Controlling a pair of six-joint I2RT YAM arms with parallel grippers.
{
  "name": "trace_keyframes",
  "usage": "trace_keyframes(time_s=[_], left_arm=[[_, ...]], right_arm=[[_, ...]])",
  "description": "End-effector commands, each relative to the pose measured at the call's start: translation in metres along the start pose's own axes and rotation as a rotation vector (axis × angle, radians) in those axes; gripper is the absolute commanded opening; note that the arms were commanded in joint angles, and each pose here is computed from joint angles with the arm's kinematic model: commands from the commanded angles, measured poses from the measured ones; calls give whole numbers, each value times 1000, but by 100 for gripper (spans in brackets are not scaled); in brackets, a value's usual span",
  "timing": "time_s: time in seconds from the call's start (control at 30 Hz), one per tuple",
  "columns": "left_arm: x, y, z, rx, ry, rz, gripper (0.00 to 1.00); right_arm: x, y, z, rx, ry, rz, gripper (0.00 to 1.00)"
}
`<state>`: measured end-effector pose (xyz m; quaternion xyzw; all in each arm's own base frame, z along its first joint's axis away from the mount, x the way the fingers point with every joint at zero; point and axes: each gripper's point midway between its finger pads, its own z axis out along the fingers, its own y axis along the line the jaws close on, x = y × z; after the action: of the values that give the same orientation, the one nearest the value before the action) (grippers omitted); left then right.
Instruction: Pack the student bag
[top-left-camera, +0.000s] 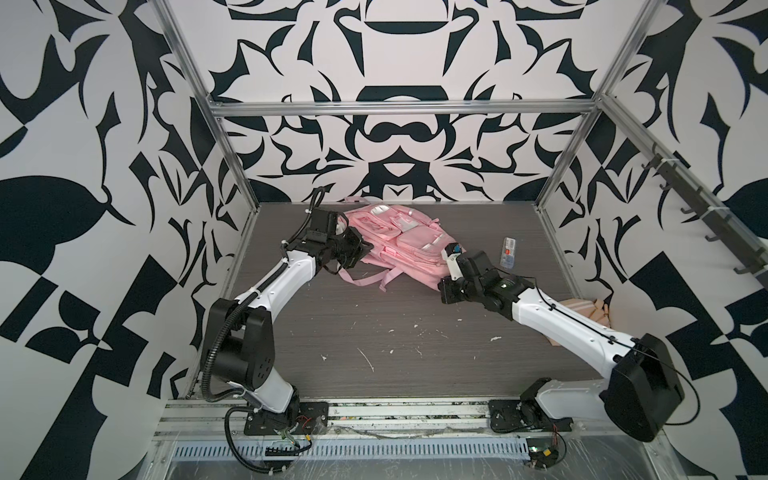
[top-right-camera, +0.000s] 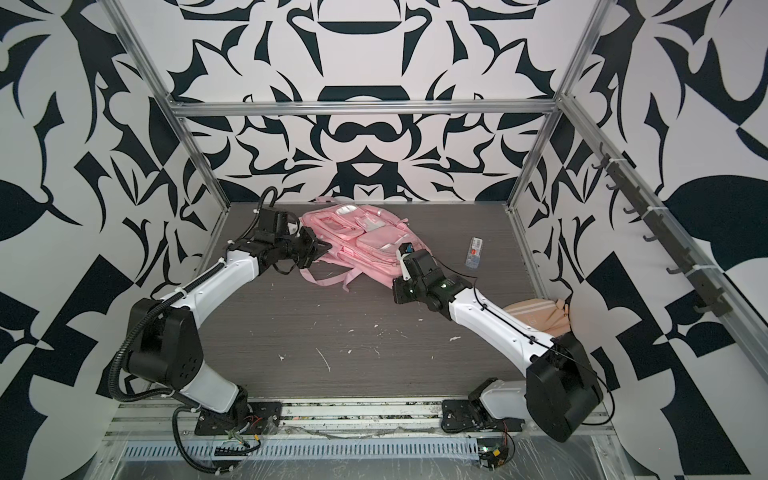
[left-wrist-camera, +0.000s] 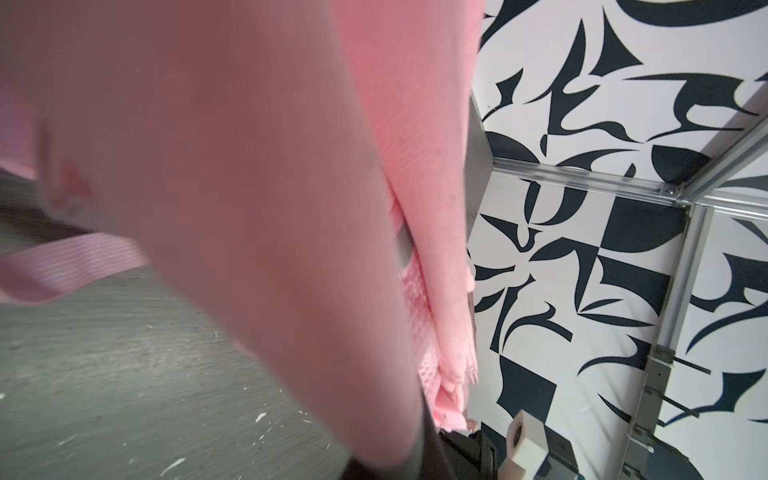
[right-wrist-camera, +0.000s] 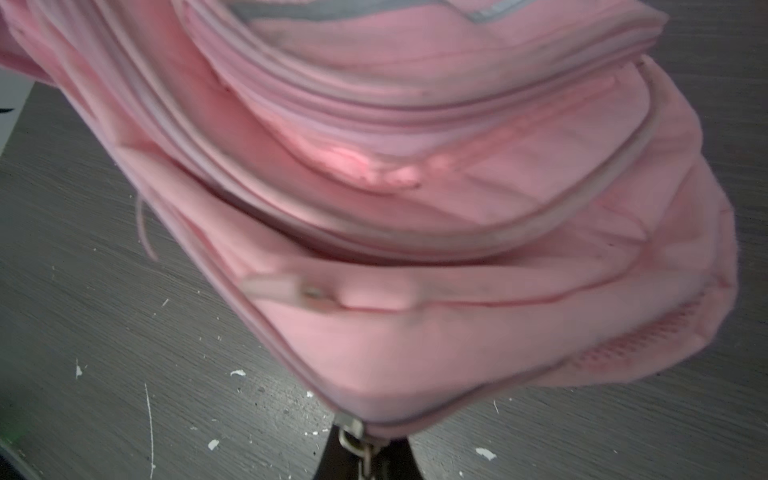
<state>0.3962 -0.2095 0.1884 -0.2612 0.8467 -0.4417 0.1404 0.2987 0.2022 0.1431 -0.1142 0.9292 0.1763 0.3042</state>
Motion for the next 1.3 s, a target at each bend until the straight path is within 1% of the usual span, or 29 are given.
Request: trace_keyframes(time_s=[0.0,0.13,0.23,0.3,0.37,0.4,0.47,0.5,0.53,0.57,0.6,0.67,0.8,0.9,0.93,0.97,1.07,1.13,1.17,1.27], left_arm=[[-37,7,-21,-22,-159,38,0],[-42,18,-30,-72,-183,77,0],[-50,28,-40,-118,-201,111,0],[-50,24,-43,-127,-175,162,0],[-41,11,-40,-114,-111,238,1],[-30,8,-36,-129,-63,281,18],[-9,10,-33,-167,17,330,60],[1,13,-34,-173,48,331,73],[9,16,-36,-165,68,327,83],[17,20,-40,-158,82,317,91],[25,25,-45,-157,93,304,96],[44,35,-53,-153,135,279,100],[97,62,-59,-185,252,239,99],[122,82,-56,-199,285,186,99],[125,90,-52,-200,289,157,99],[128,91,-53,-165,280,138,99],[130,101,-35,-113,275,68,99],[124,100,-27,-75,243,65,99],[120,104,-18,-68,236,44,99],[108,92,-3,14,199,29,99]], right_arm=[[10,-22,-13,106,46,-49,0],[15,-29,-16,144,85,-121,0],[19,-30,-13,147,107,-139,0],[16,-21,-7,119,116,-161,0],[8,-6,0,86,110,-181,0],[2,6,3,59,100,-195,0],[-6,26,10,11,84,-215,0],[-8,36,13,-15,82,-223,0],[-10,44,16,-36,78,-231,0],[-10,53,18,-60,75,-237,0],[-11,61,20,-85,72,-242,0],[-9,76,23,-135,74,-252,0],[1,105,30,-221,110,-297,0],[8,120,35,-259,134,-321,0],[8,123,36,-267,136,-324,0],[9,127,37,-275,138,-326,0],[12,138,38,-300,147,-342,0],[14,145,39,-314,155,-358,0],[16,147,39,-318,162,-364,0],[23,153,39,-330,177,-375,0]])
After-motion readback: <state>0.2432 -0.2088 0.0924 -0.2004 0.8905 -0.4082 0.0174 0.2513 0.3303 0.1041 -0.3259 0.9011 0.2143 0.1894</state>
